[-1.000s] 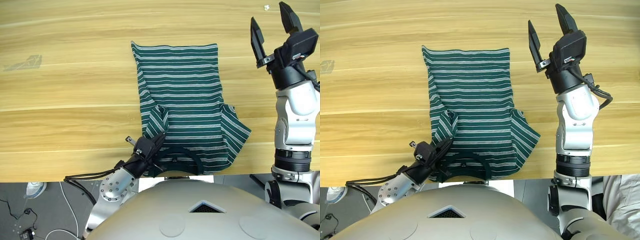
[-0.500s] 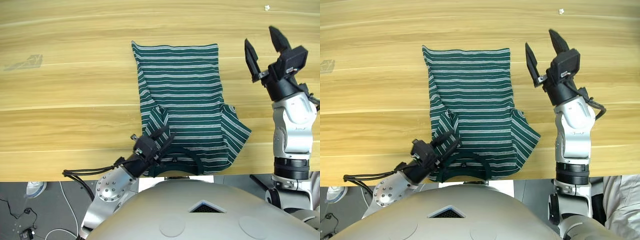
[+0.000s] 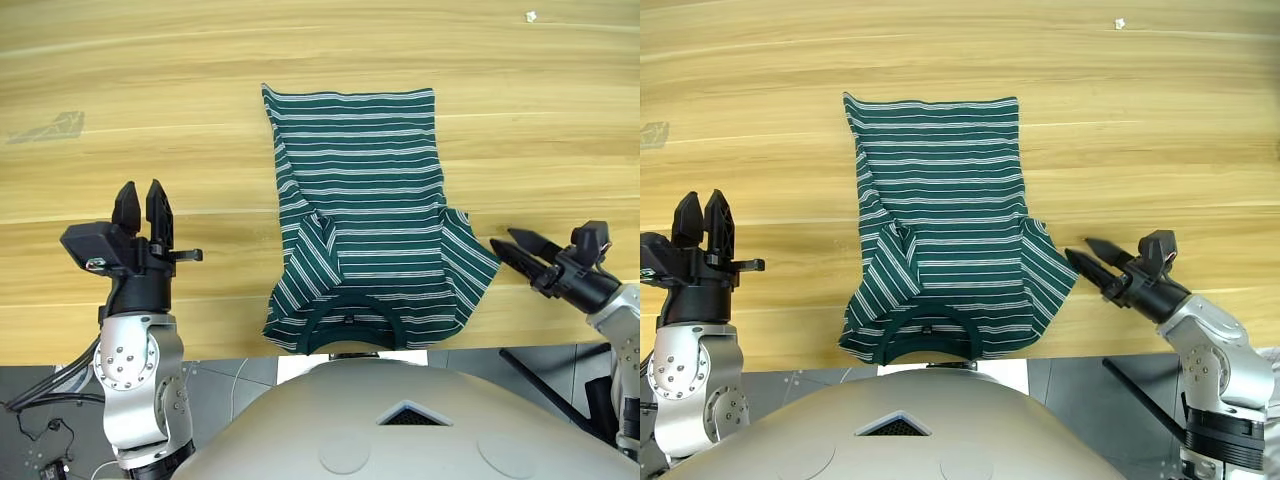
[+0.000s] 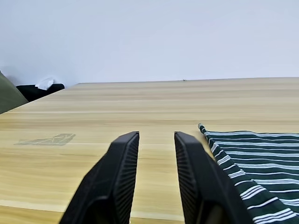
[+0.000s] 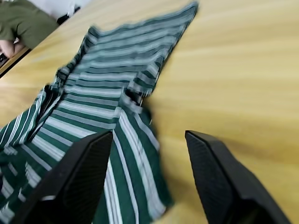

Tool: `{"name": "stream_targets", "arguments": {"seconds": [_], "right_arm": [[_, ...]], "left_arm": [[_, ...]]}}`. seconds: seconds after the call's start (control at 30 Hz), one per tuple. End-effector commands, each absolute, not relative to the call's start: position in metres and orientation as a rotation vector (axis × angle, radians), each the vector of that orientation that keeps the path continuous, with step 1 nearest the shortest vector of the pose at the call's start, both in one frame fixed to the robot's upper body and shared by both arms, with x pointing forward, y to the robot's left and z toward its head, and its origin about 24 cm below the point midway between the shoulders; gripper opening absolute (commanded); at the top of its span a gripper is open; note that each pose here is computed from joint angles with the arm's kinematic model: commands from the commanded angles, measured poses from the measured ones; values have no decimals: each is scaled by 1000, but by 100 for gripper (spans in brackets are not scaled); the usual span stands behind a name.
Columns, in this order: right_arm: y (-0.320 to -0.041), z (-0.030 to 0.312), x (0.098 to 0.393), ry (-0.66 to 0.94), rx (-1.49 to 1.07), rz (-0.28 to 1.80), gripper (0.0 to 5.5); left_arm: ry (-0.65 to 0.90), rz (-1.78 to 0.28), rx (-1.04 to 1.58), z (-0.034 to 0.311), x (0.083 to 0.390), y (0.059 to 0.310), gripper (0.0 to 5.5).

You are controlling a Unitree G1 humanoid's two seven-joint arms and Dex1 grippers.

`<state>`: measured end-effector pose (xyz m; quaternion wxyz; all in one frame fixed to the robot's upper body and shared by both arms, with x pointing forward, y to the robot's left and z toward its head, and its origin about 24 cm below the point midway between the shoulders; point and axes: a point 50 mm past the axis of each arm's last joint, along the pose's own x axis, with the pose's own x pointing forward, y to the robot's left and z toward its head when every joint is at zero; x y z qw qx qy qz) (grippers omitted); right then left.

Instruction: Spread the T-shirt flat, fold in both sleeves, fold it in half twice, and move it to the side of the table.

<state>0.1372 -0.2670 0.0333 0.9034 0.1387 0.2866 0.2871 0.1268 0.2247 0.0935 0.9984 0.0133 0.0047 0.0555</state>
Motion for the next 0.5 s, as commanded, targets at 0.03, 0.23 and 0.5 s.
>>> {"name": "stream_targets", "arguments": {"seconds": [0.03,0.23,0.5], "right_arm": [[-269,28,136,653,242,588,288],[-279,23,135,695,158,568,288],[-270,27,121,693,150,763,205]], "left_arm": [[34,110,28,89,125,221,139],[50,119,15,84,124,221,139],[61,125,33,80,125,223,143]]}}
